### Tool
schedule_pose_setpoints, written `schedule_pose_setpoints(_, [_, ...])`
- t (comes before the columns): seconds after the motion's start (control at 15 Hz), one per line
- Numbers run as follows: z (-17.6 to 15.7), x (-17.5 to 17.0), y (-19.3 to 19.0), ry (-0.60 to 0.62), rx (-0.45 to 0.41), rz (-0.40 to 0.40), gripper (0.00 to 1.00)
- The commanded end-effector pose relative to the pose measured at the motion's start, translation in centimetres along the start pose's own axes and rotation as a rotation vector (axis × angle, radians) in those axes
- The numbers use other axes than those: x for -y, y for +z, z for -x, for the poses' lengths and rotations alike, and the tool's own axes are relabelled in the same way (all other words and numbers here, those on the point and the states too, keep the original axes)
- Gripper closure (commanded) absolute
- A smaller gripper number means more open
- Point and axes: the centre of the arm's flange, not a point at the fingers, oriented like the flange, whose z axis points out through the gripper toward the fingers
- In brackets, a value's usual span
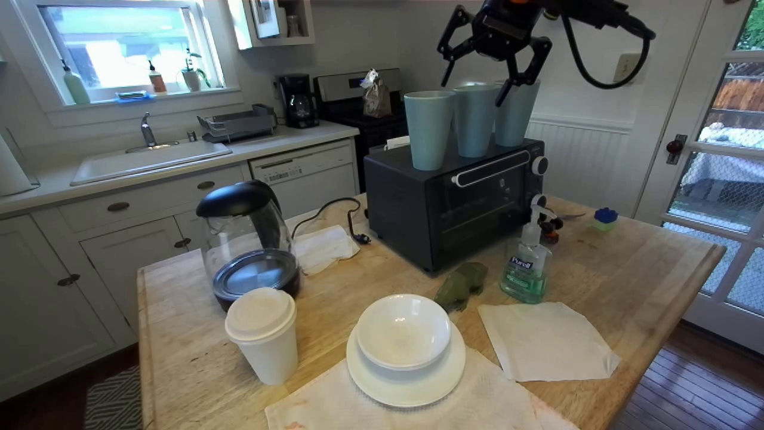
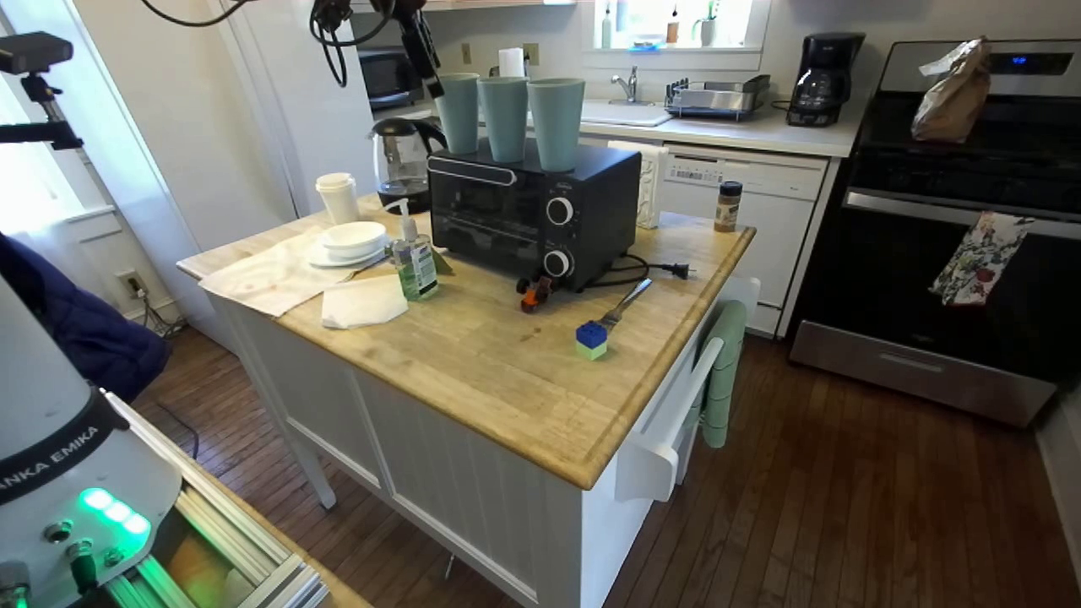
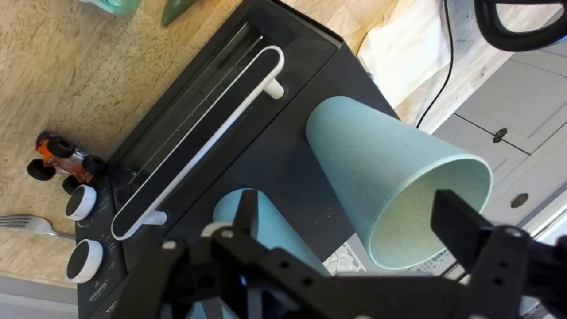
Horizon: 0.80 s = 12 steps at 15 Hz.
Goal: Pick up the blue cup on the far left and put it in the middle blue cup, pick up the blue cup on the right and put it in the stacked blue cups
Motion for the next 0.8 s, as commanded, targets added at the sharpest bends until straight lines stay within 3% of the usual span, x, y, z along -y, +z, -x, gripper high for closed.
schedule_pose_setpoints(0.0, [-0.8,1.2,0.7,0.059,0.000,-0.023,0.00])
schedule_pose_setpoints(0.73, [-1.5,2.4,2.6,0.133,0.021,-0.008,0.00])
